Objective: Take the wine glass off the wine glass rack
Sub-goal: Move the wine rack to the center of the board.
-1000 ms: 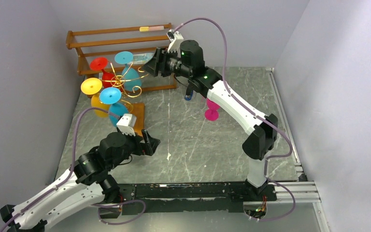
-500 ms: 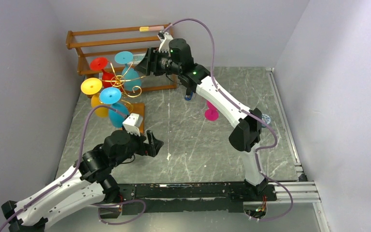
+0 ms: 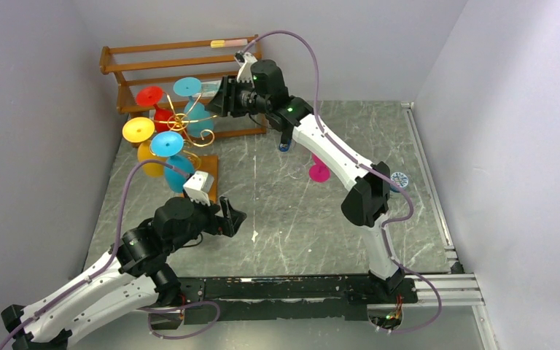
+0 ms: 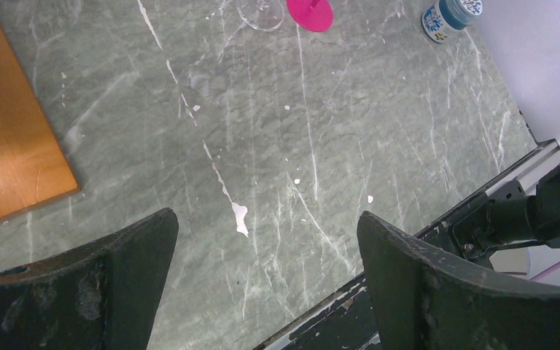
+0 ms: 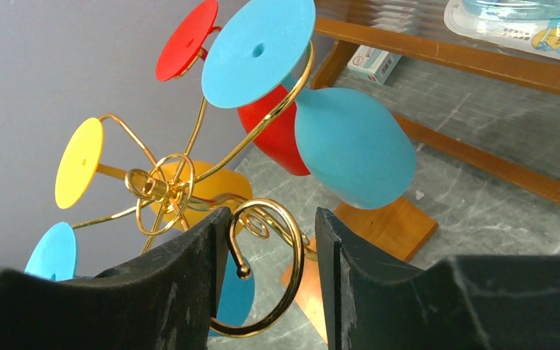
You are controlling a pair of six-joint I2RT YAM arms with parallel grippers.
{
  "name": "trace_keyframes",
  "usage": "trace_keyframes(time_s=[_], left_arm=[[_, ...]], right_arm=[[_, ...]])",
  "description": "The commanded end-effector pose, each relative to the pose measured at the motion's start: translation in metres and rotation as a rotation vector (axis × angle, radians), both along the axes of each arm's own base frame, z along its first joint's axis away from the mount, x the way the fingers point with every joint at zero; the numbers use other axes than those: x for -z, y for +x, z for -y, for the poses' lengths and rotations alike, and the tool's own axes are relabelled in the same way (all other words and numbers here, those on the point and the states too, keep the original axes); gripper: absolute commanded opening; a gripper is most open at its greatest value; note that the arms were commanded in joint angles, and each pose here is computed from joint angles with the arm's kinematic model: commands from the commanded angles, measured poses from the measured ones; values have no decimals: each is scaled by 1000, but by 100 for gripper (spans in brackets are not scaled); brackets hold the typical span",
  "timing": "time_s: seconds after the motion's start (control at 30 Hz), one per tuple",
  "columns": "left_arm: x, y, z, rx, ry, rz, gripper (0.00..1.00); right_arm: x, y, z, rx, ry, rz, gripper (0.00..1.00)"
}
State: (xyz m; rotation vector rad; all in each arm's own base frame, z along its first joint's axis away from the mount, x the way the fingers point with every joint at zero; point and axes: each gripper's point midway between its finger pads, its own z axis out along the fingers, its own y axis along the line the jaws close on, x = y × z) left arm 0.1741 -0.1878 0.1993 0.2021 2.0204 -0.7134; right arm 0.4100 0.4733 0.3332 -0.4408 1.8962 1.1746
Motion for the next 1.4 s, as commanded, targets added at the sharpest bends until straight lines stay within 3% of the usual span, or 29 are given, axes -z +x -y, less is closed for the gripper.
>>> trace_keyframes(time_s=[0.0, 0.47, 1.03, 1.37], left_arm=[[-11, 2, 1, 8, -12, 27, 97], [-12, 2, 2, 10, -10, 27, 97], [-15, 2, 7, 29, -19, 32, 97], [-14, 2, 10, 42, -20, 30, 97]], right_arm=[[1, 3, -5, -1, -6, 11, 47], [-33, 17, 22, 203, 22, 100, 28], [-66, 36, 76, 479, 0, 206, 26], [-63, 43, 103, 540, -31, 205, 27]])
